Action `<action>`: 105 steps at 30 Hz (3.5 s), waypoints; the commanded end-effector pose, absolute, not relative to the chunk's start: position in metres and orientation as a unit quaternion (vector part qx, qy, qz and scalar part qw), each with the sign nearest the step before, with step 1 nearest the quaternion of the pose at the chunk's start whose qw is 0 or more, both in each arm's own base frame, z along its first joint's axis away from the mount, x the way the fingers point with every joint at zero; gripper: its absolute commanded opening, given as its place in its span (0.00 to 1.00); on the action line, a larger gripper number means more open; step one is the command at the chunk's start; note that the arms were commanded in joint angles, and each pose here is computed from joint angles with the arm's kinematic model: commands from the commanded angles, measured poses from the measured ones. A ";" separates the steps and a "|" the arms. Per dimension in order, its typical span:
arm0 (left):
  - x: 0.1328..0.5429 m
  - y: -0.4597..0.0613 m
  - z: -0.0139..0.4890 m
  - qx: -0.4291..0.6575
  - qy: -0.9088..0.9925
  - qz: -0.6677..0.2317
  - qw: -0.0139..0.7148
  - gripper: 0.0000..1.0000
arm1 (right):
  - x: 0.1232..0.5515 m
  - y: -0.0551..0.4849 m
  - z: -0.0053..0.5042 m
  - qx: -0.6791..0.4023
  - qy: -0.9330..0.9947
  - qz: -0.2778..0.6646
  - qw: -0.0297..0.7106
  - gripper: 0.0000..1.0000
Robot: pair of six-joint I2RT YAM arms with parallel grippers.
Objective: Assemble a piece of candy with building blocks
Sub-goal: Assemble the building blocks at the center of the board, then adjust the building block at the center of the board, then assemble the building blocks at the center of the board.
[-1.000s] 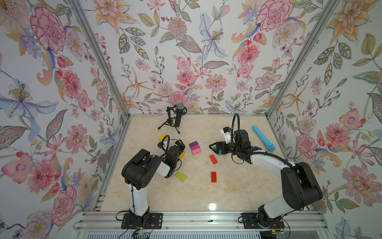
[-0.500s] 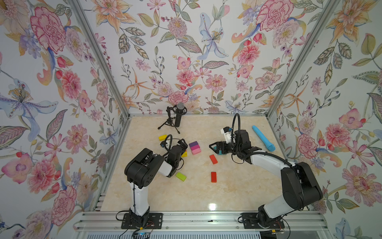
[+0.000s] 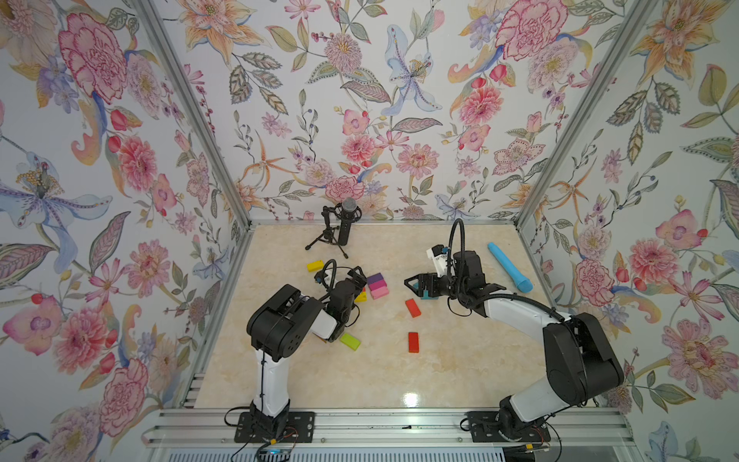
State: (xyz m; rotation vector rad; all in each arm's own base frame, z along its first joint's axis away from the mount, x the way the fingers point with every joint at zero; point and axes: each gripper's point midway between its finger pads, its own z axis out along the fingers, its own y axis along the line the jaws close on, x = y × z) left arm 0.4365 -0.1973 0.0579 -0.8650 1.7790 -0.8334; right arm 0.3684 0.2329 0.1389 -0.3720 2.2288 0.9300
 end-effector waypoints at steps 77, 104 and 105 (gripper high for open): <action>0.416 -0.136 0.105 -0.104 0.881 -0.205 0.414 0.99 | 0.355 0.367 0.045 -0.167 0.874 0.417 0.184 0.98; 0.514 -0.249 0.112 0.073 0.916 -0.194 0.342 0.99 | 0.332 0.257 0.090 -0.185 0.895 0.311 0.262 1.00; 0.515 -0.251 0.106 0.077 0.919 -0.190 0.336 0.99 | 0.333 0.256 0.092 -0.184 0.894 0.310 0.264 1.00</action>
